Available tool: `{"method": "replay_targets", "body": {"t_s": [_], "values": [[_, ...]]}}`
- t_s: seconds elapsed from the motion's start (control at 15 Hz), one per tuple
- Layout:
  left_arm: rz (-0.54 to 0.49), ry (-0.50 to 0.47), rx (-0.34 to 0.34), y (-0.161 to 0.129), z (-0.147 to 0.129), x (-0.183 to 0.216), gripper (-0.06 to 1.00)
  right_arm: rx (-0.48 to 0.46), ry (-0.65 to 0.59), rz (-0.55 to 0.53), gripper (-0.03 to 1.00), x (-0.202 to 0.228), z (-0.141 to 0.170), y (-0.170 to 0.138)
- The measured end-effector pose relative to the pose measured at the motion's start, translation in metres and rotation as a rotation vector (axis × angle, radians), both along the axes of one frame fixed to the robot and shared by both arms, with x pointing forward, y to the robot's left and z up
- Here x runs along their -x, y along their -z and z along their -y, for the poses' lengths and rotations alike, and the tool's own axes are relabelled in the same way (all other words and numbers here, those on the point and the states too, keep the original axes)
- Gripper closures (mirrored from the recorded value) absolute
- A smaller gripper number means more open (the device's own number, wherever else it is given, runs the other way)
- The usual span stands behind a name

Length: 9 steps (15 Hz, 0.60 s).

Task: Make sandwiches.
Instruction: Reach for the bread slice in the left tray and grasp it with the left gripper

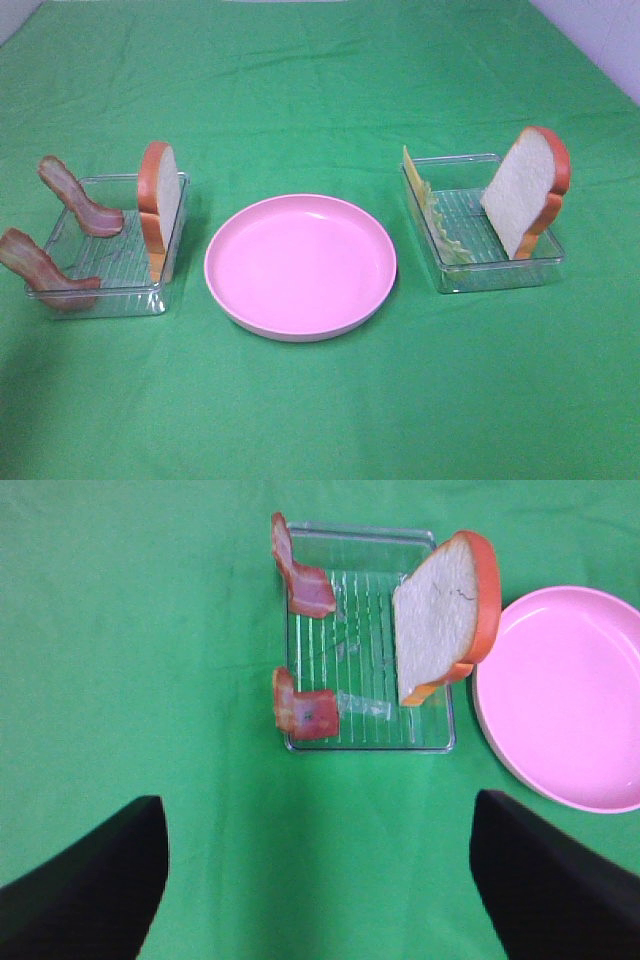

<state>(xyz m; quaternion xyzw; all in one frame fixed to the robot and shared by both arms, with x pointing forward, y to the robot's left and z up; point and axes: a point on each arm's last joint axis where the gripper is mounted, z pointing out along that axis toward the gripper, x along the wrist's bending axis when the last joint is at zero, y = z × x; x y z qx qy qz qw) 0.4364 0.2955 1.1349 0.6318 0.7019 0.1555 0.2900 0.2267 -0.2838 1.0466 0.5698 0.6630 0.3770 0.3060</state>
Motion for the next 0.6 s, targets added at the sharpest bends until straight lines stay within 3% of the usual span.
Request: {"method": "replay_targets", "body": {"t_s": [0.13,0.2,0.33,0.6], "values": [[-0.101,0.025,0.003,0.0,0.001,-0.037,0.17,0.0,0.0,0.0,0.29,0.0,0.0,0.0],[-0.182,0.096,-0.02,0.01,0.014,-0.071,0.17,0.0,0.0,0.0,0.29,0.0,0.0,0.0],[-0.269,0.153,-0.033,0.024,0.039,-0.097,0.17,0.0,0.0,0.0,0.29,0.0,0.0,0.0],[-0.381,0.164,-0.102,0.055,0.102,-0.129,0.17,0.0,0.0,0.0,0.29,0.0,0.0,0.0]]}}
